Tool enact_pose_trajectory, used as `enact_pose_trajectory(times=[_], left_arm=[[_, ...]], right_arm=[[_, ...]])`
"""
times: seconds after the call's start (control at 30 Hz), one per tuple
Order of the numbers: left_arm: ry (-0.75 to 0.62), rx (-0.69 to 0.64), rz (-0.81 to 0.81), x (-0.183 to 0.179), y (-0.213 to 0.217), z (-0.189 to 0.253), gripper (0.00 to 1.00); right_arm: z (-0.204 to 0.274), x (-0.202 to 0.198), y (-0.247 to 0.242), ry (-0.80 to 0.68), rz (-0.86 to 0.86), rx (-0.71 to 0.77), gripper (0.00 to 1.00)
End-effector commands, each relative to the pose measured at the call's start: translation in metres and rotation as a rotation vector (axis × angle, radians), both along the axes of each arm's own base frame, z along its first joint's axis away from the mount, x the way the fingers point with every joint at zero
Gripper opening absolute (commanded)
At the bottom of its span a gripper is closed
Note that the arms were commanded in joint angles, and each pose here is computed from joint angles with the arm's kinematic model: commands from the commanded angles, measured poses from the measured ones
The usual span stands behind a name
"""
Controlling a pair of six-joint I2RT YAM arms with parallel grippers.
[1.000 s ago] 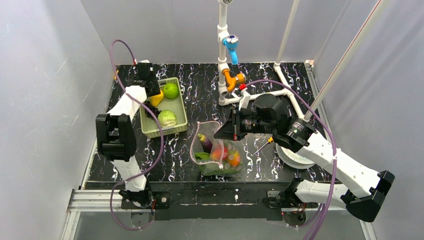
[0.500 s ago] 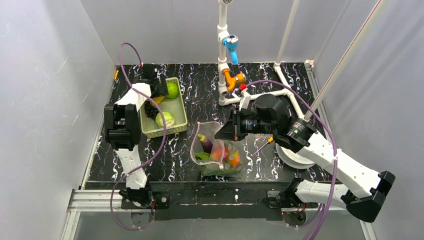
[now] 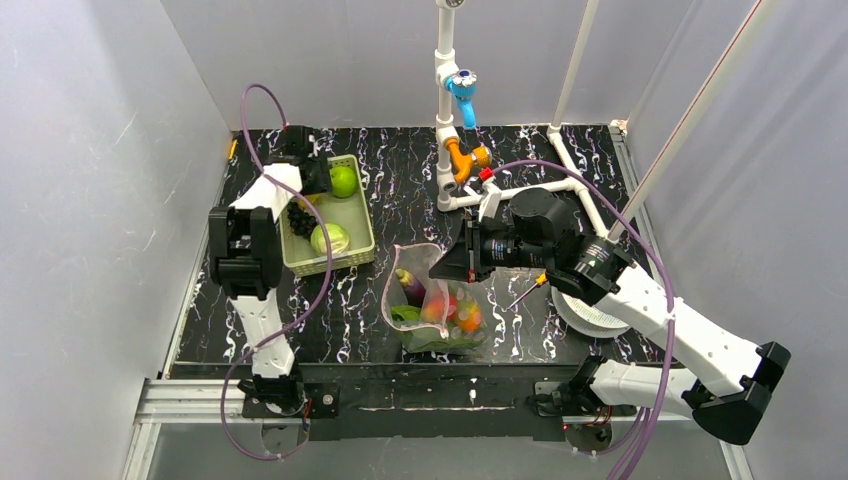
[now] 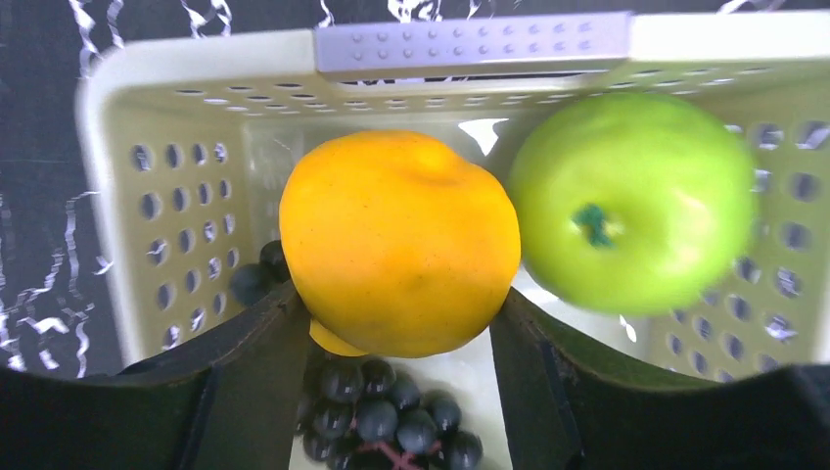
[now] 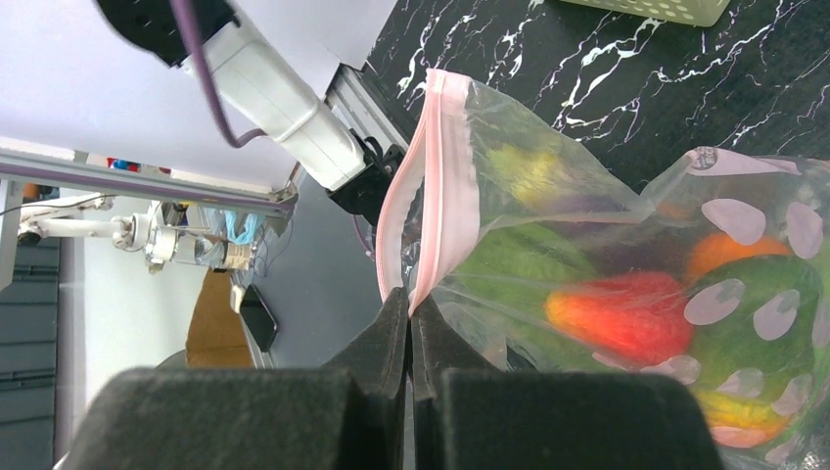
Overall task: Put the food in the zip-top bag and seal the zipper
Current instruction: Pick up the fake fruit from the bin, then place the fake fruit in the zipper food storage bag.
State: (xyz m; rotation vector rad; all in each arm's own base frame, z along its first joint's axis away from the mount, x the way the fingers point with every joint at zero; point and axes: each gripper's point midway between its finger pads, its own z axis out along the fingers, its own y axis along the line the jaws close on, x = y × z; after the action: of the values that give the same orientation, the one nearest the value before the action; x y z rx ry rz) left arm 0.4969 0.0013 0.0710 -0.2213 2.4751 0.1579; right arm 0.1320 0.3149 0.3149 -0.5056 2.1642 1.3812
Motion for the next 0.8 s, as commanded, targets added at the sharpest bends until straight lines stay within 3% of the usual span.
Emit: enact_pose_trajectory(times=[0.0, 0.17, 0.33, 0.47, 0.6, 0.77], left_arm=[[-0.247, -0.047, -0.04, -0.01, -0.006, 0.12, 0.28], [-0.371, -0.287, -0.158, -0.077, -0.05, 0.199, 0.28], [-0.343, -0.801, -0.407, -0.183, -0.135, 0.238, 0.31], [-0.292, -1.104, -0.561, -0.251, -0.173, 0.241, 0.33], [-0.234, -1.189, -0.704, -0.307, -0.187, 0.258, 0.34], [-0.358, -1.201, -0.824, -0.36, -0.196, 0.285, 0.39]], right_arm=[[0.019, 0.0, 0.004, -0.036, 0.009, 0.05, 0.01], [0.015, 0.004, 0.004, -0.046, -0.008, 0.044, 0.01], [0.014, 0.012, 0.006, -0.065, -0.035, 0.047, 0.01], [0.021, 0.016, 0.01, -0.077, -0.04, 0.067, 0.01], [0.028, 0.017, 0.009, -0.088, -0.052, 0.079, 0.01], [0.031, 0.02, 0.006, -0.096, -0.075, 0.081, 0.01]])
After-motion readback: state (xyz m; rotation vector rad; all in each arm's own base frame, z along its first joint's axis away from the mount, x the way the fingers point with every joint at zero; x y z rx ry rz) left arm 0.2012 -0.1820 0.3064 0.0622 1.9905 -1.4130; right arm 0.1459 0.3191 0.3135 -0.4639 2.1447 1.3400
